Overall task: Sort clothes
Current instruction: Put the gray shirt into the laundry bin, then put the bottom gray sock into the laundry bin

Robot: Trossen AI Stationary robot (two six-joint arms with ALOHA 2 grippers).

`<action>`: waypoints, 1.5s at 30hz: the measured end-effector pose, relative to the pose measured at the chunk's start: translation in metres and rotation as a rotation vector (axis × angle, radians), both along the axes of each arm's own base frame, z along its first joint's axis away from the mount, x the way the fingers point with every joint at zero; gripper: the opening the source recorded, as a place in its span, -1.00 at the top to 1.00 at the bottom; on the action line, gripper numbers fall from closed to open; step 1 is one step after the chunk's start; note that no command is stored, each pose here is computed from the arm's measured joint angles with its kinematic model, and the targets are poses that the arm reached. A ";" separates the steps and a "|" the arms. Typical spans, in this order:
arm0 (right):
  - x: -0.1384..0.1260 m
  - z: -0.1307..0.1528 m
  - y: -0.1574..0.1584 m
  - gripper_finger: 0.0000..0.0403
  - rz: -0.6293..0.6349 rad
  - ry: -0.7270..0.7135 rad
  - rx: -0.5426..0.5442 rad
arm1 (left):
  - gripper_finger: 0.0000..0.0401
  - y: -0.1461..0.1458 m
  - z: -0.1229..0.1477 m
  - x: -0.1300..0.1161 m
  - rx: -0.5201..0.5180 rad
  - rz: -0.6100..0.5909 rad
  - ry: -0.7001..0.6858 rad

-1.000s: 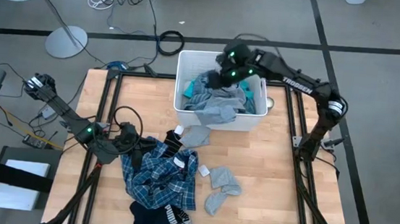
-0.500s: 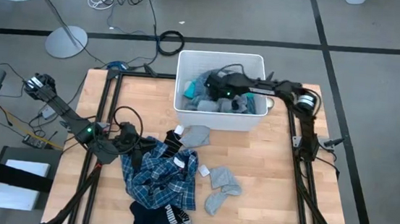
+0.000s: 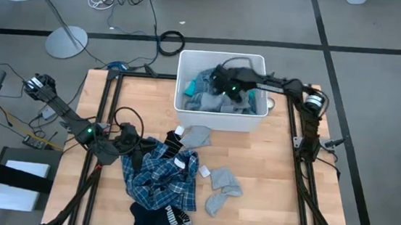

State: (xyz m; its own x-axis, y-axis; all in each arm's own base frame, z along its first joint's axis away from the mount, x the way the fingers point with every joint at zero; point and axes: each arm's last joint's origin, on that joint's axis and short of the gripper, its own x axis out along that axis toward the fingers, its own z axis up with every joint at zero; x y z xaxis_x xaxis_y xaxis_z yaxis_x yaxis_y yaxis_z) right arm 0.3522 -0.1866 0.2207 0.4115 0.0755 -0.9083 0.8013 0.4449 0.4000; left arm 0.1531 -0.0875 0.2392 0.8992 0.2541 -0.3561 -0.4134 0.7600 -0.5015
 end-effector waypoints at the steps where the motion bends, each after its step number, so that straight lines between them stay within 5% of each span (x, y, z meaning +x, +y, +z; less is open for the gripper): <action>1: -0.004 0.009 -0.002 0.44 -0.014 -0.014 -0.025 | 0.55 0.000 0.000 0.000 0.001 0.000 0.002; 13: -0.074 0.131 0.014 0.44 -0.193 -0.155 -0.457 | 0.55 0.000 -0.001 -0.001 0.010 -0.003 0.015; 17: -0.097 0.138 0.021 0.51 -0.199 -0.008 -0.525 | 0.55 0.000 -0.003 -0.001 0.014 -0.019 0.033; 22: -0.106 0.138 0.036 0.67 -0.150 0.278 -0.769 | 0.55 0.000 -0.003 -0.001 0.013 -0.023 0.037; 31: -0.089 0.151 0.034 0.87 -0.134 0.210 -0.986 | 0.55 -0.001 -0.003 -0.001 -0.019 -0.050 0.041; 36: -0.100 0.157 0.039 0.94 -0.146 0.198 -0.967 | 0.55 -0.002 -0.001 0.000 -0.044 -0.045 0.020; 45: -0.163 0.188 0.101 0.98 0.003 -0.063 -0.552 | 0.55 -0.002 -0.001 0.000 -0.028 -0.051 0.023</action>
State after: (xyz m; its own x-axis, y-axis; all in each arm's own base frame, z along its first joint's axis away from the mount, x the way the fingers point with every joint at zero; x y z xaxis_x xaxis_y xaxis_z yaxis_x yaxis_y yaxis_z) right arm 0.1896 -0.0854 0.4088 0.4665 -0.4032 -0.7873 0.7817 0.6043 0.1538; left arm 0.1531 -0.0890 0.2380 0.9021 0.1978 -0.3835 -0.3862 0.7664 -0.5132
